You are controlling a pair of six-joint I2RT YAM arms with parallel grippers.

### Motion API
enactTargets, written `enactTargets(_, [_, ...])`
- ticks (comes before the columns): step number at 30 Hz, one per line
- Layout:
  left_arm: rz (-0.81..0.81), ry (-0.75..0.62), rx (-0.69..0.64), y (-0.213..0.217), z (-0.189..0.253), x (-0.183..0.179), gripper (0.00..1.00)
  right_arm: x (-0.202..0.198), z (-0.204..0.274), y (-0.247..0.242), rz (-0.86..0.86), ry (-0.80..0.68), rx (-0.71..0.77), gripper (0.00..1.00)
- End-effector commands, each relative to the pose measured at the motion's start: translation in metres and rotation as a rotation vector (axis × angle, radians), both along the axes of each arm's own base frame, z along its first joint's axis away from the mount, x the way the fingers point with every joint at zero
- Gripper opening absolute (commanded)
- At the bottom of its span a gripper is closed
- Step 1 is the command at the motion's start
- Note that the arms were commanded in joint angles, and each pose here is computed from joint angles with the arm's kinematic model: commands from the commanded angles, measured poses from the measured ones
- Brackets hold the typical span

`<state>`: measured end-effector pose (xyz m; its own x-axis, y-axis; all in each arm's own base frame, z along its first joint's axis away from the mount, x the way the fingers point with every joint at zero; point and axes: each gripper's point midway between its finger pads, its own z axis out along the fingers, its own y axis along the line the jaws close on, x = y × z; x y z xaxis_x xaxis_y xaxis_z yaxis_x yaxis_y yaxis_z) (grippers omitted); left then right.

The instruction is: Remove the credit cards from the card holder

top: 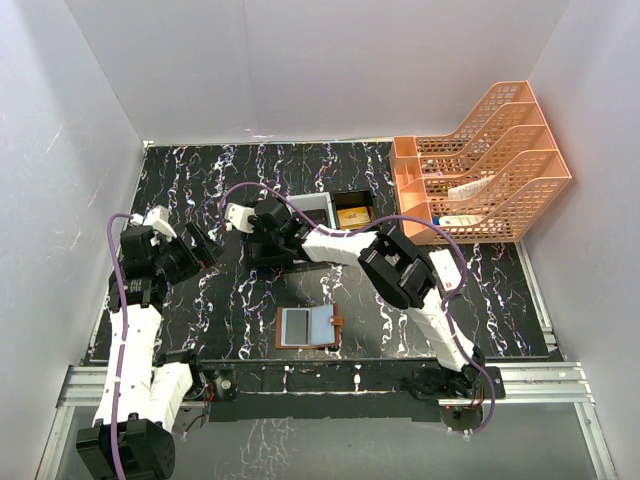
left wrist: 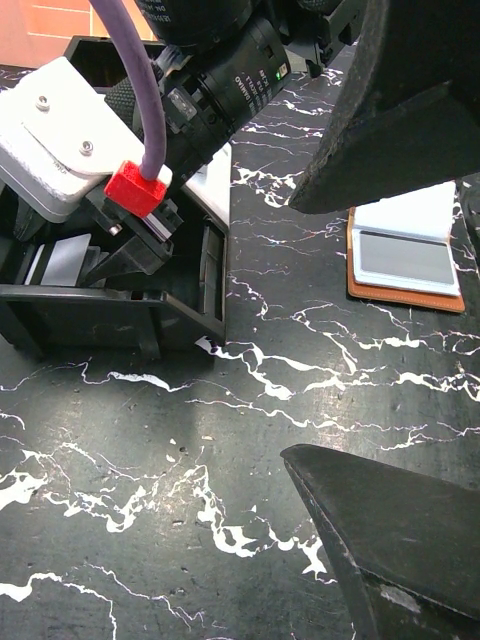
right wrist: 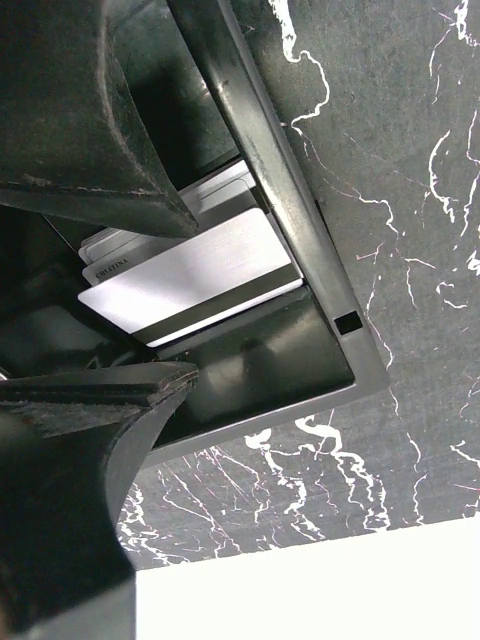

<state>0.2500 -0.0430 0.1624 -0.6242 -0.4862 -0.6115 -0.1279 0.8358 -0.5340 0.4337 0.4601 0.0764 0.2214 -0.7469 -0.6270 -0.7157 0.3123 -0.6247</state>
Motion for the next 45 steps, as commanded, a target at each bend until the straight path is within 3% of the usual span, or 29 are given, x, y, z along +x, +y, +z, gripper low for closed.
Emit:
enactTargets(1, [-0.023, -0.021, -0.003, -0.003, 0.003, -0.001, 0.99, 0.000, 0.032, 0.009, 0.000, -0.029, 0.079, 0.52])
enactTargets(10, [-0.015, -0.014, -0.002, -0.002, 0.002, -0.001, 0.99, 0.001, 0.038, 0.010, -0.009, -0.024, 0.092, 0.55])
enactTargets(18, [0.001, -0.010, 0.010, 0.002, 0.003, -0.002, 0.99, -0.003, 0.103, 0.004, -0.123, 0.009, 0.299, 0.58])
enactTargets(26, [-0.001, -0.010, 0.006, 0.001, 0.004, -0.002, 0.99, -0.030, 0.161, -0.062, -0.367, 0.044, 0.584, 0.63])
enactTargets(31, [-0.011, -0.011, -0.002, -0.001, 0.003, -0.002, 0.99, -0.058, 0.154, -0.117, -0.550, 0.113, 0.702, 0.69])
enactTargets(33, [-0.020, -0.010, -0.009, -0.003, 0.003, -0.002, 0.99, -0.070, 0.141, -0.135, -0.631, 0.172, 0.729, 0.75])
enactTargets(34, [-0.025, -0.010, -0.013, -0.004, 0.003, -0.002, 0.99, -0.077, 0.137, -0.142, -0.661, 0.203, 0.742, 0.82])
enactTargets(36, [-0.038, -0.008, -0.022, -0.006, 0.002, -0.003, 0.99, -0.091, 0.133, -0.150, -0.710, 0.290, 0.809, 0.85])
enactTargets(38, [-0.072, -0.009, -0.039, -0.012, -0.001, -0.003, 0.99, -0.104, 0.129, -0.155, -0.780, 0.400, 0.904, 0.97])
enactTargets(42, [-0.147, -0.003, -0.090, -0.026, -0.004, -0.001, 0.99, -0.149, 0.115, -0.128, -0.568, 0.641, 0.927, 0.98])
enactTargets(45, [-0.177, 0.011, -0.094, -0.035, -0.007, -0.003, 0.99, -0.176, 0.107, -0.117, -0.477, 0.793, 1.023, 0.98])
